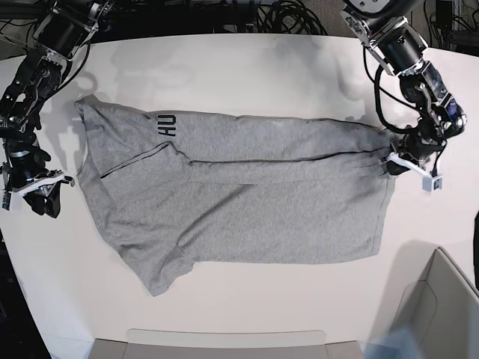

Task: Fold the T-shirt properly
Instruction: 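Release the fabric and raise both grippers back toward the collar edge, then grasp the folded edge near the collar with both grippers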

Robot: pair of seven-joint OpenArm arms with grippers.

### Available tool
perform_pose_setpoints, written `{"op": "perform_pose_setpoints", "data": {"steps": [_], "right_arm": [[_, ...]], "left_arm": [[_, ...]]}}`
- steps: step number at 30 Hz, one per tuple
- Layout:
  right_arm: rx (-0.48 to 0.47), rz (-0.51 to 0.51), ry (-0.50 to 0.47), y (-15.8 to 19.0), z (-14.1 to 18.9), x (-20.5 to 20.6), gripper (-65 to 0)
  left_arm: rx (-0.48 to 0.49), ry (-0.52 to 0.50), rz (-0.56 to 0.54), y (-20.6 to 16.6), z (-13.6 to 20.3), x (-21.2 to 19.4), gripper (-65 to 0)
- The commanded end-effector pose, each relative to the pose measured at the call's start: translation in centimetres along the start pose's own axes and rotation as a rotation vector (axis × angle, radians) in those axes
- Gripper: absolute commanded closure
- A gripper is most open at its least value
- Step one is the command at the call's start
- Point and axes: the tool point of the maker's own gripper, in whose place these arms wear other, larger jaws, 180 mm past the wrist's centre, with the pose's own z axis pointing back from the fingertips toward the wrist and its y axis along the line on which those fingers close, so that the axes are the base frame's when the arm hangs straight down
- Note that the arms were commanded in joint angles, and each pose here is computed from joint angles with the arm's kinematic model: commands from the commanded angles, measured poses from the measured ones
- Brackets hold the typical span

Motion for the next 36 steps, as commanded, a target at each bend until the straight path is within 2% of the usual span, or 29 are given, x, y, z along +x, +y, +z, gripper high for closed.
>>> {"op": "perform_pose_setpoints", "data": {"steps": [1,5,8,11,16,19,20,23,26,29,32,36], "right_arm": [[0.004,0.01,-0.056,0.0,0.3,1.6,-20.9],[0.006,0.01,-0.041,0.1,0.5,0.9,-20.9],[0.004,0.015,-0.021,0.0,0.8,0.1,-20.9],[0.004,0.016,-0.017,-0.1,0.8,-0.1,-20.9],[0.01,0.028,-0.008,0.4,1.4,-0.6,-20.9],[0.025,0.053,0.006,1.6,3.0,-0.5,-20.9],[0.037,0.059,0.019,2.1,3.7,-0.4,-20.9],[0.049,0.045,0.094,2.3,6.5,-1.5,-20.9],[0.011,-0.014,0.197,0.7,8.9,-4.0,-20.9],[-0.051,-0.101,0.272,-0.9,11.0,-6.6,-21.1],[-0.084,-0.128,0.332,-1.7,12.7,-8.9,-21.2],[-0.04,-0.134,0.442,-1.0,13.2,-12.5,-24.7]], "left_arm": [[-0.02,-0.057,-0.013,-0.6,0.1,2.0,-6.6],[-0.039,-0.088,0.002,-1.2,-0.2,4.0,-9.7],[0.017,-0.121,0.137,0.7,0.3,4.6,-16.0],[0.063,-0.148,0.245,2.3,0.8,4.9,-17.1],[0.068,-0.173,0.251,2.7,1.3,6.0,-17.0],[0.106,-0.173,0.279,4.3,2.9,4.8,-17.0],[0.119,-0.178,0.249,4.6,3.8,4.6,-17.0],[0.127,-0.2,0.065,3.7,6.4,4.3,-17.0],[0.155,-0.21,-0.088,3.0,8.8,3.6,-17.0],[0.193,-0.189,-0.125,3.5,10.1,2.2,-17.0],[0.204,-0.158,-0.126,4.0,10.3,0.8,-17.0],[0.208,-0.138,-0.127,4.2,10.3,0.1,-17.0]]}}
